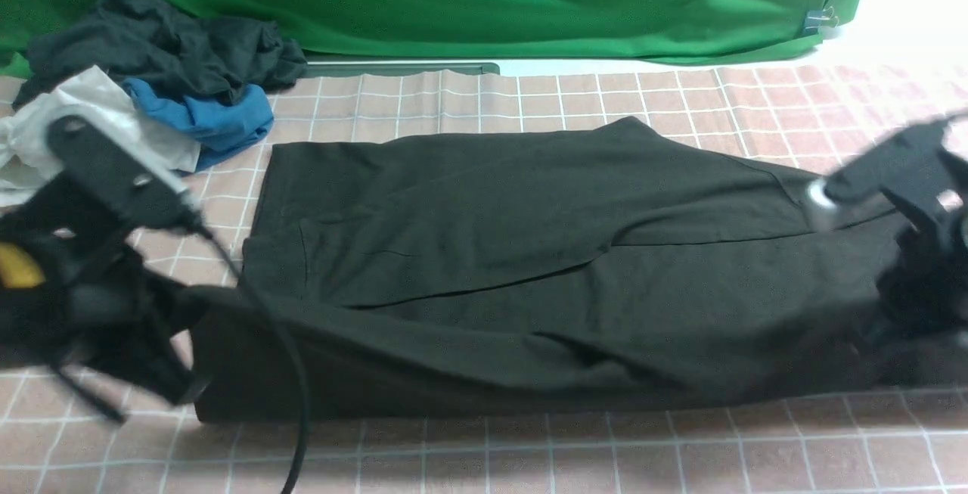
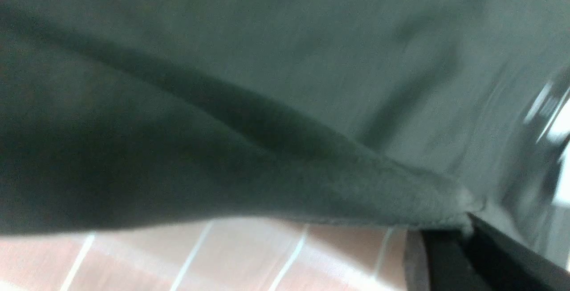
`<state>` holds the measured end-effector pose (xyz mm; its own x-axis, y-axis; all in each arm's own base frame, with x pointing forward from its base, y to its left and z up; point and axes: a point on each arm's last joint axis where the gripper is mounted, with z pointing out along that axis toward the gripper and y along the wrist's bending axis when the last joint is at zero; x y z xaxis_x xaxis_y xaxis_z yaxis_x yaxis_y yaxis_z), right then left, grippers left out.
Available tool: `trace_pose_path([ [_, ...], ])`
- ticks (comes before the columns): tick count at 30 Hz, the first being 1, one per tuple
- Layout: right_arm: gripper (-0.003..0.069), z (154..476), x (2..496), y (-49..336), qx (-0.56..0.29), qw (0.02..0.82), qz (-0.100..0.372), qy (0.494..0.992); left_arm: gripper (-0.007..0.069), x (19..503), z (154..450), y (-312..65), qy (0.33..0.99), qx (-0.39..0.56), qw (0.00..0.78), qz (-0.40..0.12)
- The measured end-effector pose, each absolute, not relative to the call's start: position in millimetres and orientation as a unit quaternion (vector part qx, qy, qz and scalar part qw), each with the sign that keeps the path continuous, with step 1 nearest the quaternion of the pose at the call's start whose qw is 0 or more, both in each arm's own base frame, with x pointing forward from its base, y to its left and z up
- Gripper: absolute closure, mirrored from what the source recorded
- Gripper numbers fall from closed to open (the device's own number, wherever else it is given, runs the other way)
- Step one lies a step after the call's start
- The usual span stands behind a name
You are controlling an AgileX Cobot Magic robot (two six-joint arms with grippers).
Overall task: Fold a long-sleeved shirt over a pink coffee tablecloth.
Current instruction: 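Fold the black garment in half by bringing its near edge over to the far edge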
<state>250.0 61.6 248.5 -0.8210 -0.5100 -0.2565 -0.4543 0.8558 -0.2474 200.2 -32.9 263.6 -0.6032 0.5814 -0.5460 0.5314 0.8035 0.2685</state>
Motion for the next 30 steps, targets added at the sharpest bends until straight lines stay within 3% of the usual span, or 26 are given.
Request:
trace_pose_path([
  [5,0.0635,248.9,287.7,64.7,-0.245,0.185,-0.091,0.947,0.0593,252.4,242.2,-27.4,0.915,0.28,0.287,0.039],
  [12,0.0635,237.2,329.0,49.3,-0.212,0.208,-0.092,0.95,0.0593,315.1,237.9,-14.7,0.923,0.252,0.286,0.048],
  [30,0.0635,197.7,412.2,40.4,-0.198,0.237,-0.091,0.947,0.0593,413.8,203.8,-11.9,0.914,0.271,0.29,0.077],
])
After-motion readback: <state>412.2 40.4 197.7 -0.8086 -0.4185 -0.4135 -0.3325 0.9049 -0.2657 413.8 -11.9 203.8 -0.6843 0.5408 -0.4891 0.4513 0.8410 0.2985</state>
